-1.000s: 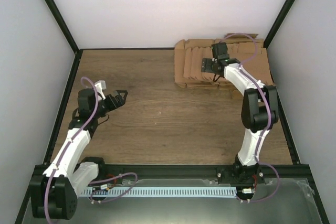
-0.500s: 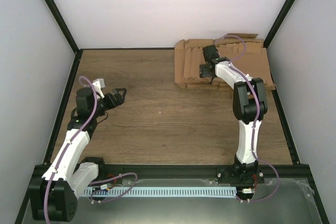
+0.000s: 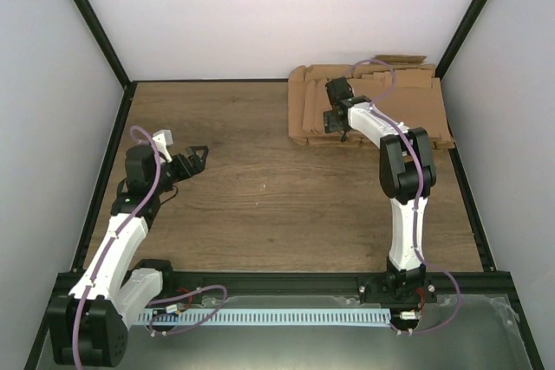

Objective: Fold the paper box

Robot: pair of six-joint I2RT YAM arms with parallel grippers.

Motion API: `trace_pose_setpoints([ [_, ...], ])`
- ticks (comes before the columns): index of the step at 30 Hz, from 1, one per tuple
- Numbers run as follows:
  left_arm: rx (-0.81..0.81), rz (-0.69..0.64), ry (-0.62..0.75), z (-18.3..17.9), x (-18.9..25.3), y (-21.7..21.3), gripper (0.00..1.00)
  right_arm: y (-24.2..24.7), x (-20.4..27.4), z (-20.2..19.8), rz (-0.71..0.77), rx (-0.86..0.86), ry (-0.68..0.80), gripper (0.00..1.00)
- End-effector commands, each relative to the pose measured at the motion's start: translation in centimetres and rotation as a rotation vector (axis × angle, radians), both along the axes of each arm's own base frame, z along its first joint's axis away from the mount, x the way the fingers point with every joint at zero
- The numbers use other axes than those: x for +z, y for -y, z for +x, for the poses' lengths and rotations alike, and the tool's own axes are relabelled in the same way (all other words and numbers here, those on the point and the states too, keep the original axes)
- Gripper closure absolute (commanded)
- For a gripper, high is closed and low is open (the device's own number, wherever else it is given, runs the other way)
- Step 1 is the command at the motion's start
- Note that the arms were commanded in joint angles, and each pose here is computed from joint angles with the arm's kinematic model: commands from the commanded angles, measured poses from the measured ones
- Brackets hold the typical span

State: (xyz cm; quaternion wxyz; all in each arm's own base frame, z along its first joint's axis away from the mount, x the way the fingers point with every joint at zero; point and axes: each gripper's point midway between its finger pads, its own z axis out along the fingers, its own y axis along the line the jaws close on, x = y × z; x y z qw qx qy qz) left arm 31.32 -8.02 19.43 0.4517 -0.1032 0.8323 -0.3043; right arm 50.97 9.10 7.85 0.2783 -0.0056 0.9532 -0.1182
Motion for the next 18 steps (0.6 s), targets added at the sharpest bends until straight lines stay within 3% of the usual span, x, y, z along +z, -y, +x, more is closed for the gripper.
trace_pose_setpoints([
  [1, -0.005, 0.017, 0.042, 0.1, 1.5, 0.0, 0.00, -0.7, -0.3, -0.6, -0.044, 0.020, -0.032, 0.07],
  [10, -0.010, 0.013, 0.047, 0.2, 1.6, 0.1, 0.00, 2.2, -0.1, -1.8, -0.195, -0.080, -0.044, 0.08],
  [18, -0.011, 0.011, 0.048, 0.3, 1.7, 0.1, 0.00, 3.3, 2.0, -1.4, -0.318, -0.120, 0.023, 0.21],
])
